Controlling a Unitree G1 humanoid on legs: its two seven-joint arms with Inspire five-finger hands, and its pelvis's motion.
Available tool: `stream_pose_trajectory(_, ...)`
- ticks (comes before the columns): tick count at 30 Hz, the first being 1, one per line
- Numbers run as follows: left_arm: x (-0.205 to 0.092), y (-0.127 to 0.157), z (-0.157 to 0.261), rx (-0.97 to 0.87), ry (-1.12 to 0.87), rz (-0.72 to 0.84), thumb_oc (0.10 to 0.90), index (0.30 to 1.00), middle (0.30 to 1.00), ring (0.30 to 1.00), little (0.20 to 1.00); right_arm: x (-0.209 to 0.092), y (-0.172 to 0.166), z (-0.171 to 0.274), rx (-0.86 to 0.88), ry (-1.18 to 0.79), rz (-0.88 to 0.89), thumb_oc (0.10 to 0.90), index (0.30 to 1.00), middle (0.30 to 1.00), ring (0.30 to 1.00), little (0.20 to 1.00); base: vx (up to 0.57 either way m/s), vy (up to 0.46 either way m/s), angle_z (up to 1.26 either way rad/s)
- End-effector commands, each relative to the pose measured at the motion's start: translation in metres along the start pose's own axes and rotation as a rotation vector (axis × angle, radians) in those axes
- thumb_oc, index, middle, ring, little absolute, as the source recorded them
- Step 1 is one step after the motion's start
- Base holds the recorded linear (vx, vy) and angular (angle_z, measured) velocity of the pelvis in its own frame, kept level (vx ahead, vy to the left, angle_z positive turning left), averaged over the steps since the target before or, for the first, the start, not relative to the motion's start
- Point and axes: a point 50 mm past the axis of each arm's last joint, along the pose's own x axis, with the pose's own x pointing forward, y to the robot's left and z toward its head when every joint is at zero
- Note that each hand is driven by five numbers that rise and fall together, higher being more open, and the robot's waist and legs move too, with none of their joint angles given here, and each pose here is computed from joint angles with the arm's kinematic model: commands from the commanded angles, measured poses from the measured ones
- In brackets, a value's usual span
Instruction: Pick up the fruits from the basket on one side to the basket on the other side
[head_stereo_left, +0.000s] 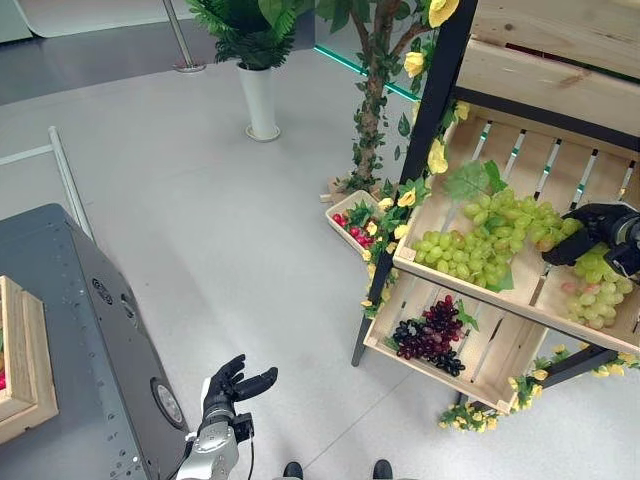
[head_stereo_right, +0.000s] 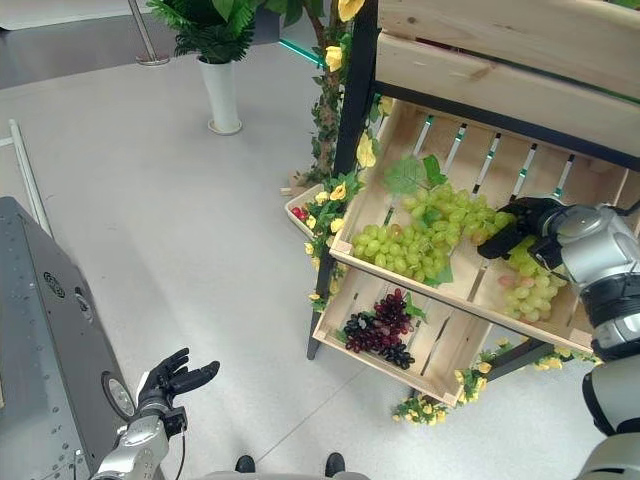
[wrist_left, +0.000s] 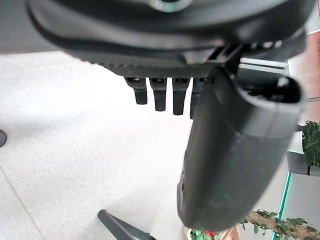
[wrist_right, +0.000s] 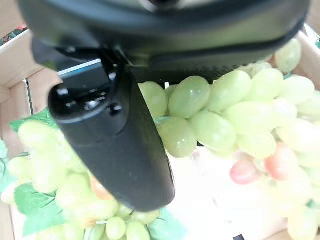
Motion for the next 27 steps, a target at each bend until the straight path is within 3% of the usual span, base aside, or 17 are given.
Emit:
stream_pose_trajectory(1,0.011,-0.001,0.059,0.032,-0.225,-0.024,0.8,0.9,0.9,0.9,0.9,-0.033,-0.069,0.02,-0.014,-0.044,-0.317,0.8,0.9,0.9,0.9,0.9,0.0,0.0,0.0)
stream_pose_trajectory(10,0.009,0.001,0.056,0.01,-0.226,-0.025,0.8,0.9,0.9,0.9,0.9,-0.043,-0.063,0.04,0.108,-0.279,-0.509,0.8,0.9,0.9,0.9,0.9,0.0,0.0,0.0)
stream_pose_trajectory(18,0.007,0.001,0.049,-0.005,-0.209,-0.031,0.8,0.9,0.9,0.9,0.9,-0.046,-0.024,0.055,0.2,-0.487,-0.461,0.8,0.9,0.9,0.9,0.9,0.0,0.001,-0.01)
stream_pose_trajectory(27,0.006,-0.002,0.043,-0.051,-0.192,-0.003,0.8,0.9,0.9,0.9,0.9,-0.074,0.015,0.071,0.185,-0.775,-0.463,0.8,0.9,0.9,0.9,0.9,0.0,0.007,-0.06)
